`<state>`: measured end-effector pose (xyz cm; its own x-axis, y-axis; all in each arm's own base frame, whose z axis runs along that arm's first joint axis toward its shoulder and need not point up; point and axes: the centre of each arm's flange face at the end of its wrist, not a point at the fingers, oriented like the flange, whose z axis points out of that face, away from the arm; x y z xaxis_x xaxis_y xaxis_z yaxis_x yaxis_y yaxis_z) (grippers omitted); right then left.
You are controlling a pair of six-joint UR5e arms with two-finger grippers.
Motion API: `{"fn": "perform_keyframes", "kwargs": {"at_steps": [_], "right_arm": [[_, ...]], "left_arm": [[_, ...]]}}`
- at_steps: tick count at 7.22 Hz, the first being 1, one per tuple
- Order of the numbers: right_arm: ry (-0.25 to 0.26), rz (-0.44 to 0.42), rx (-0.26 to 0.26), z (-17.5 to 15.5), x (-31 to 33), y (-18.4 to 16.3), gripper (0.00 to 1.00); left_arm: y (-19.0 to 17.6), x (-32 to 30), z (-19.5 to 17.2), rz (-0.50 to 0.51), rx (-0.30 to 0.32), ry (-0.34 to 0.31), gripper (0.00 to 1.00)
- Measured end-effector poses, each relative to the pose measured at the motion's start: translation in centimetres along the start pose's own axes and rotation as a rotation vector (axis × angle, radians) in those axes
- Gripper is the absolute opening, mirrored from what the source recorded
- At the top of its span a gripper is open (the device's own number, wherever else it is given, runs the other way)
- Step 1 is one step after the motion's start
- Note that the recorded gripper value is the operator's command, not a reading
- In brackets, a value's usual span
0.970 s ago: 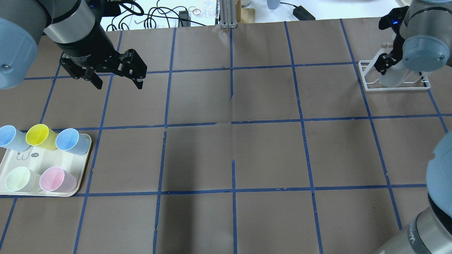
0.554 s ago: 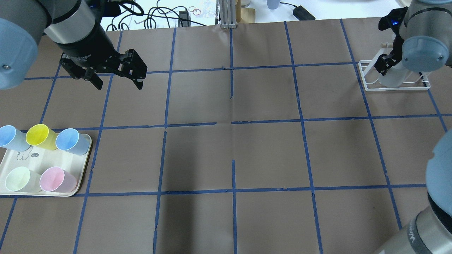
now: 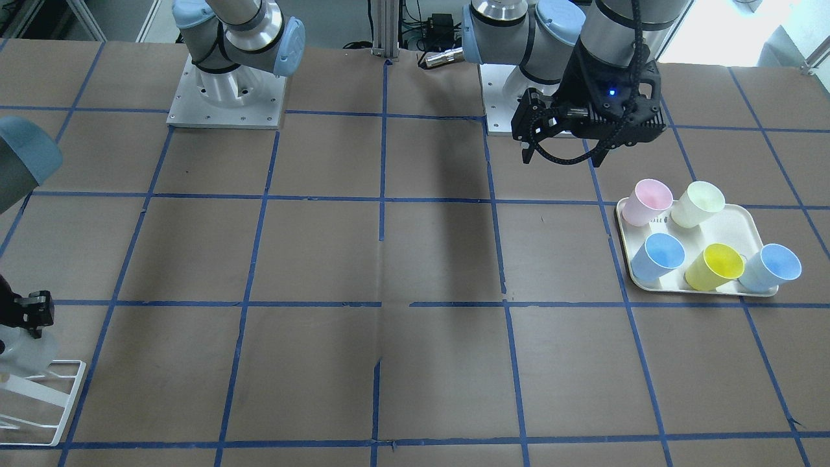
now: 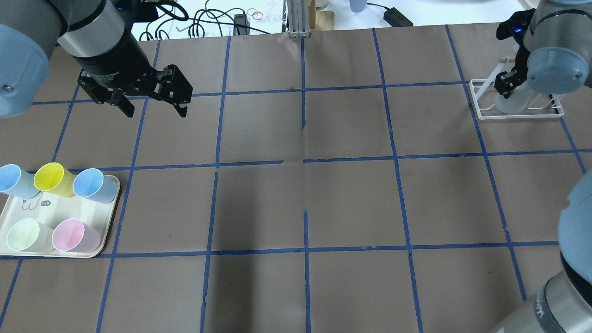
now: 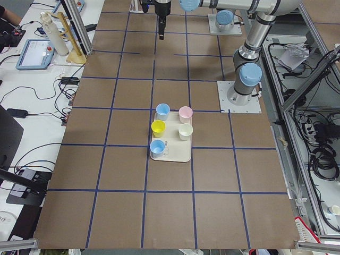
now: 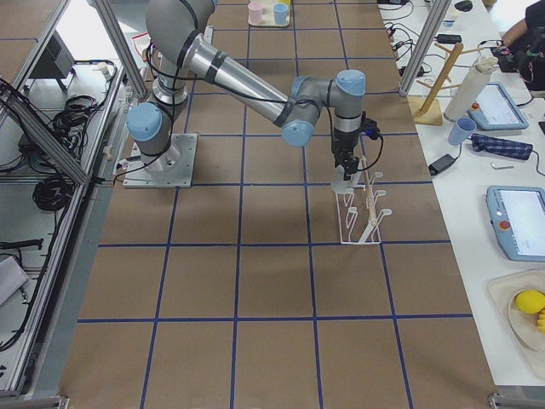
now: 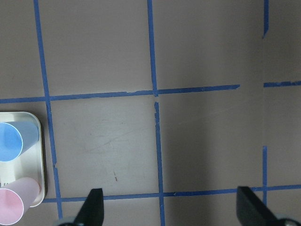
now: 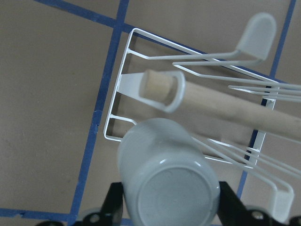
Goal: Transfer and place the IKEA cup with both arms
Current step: 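Lower the right gripper onto the white cup in the rack and close, then lift the white cup up out of the rack with the right gripper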
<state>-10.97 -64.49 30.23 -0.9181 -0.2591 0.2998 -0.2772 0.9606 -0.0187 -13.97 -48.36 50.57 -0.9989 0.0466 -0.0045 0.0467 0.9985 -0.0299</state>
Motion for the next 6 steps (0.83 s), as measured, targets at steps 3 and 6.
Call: {"fn": "perform_keyframes", "kwargs": {"at_steps": [3,6], "right_arm": [[0.010,0.000,0.006,-0.7,0.1,0.1,0.00],[0.015,-0.001,0.007,-3.4,0.9,0.2,0.00]], "left_arm": [[0.1,0.0,-0.1,0.000,0.001,0.000,1.00],[0.1,0.0,0.0,0.000,0.001,0.001,1.00]]}}
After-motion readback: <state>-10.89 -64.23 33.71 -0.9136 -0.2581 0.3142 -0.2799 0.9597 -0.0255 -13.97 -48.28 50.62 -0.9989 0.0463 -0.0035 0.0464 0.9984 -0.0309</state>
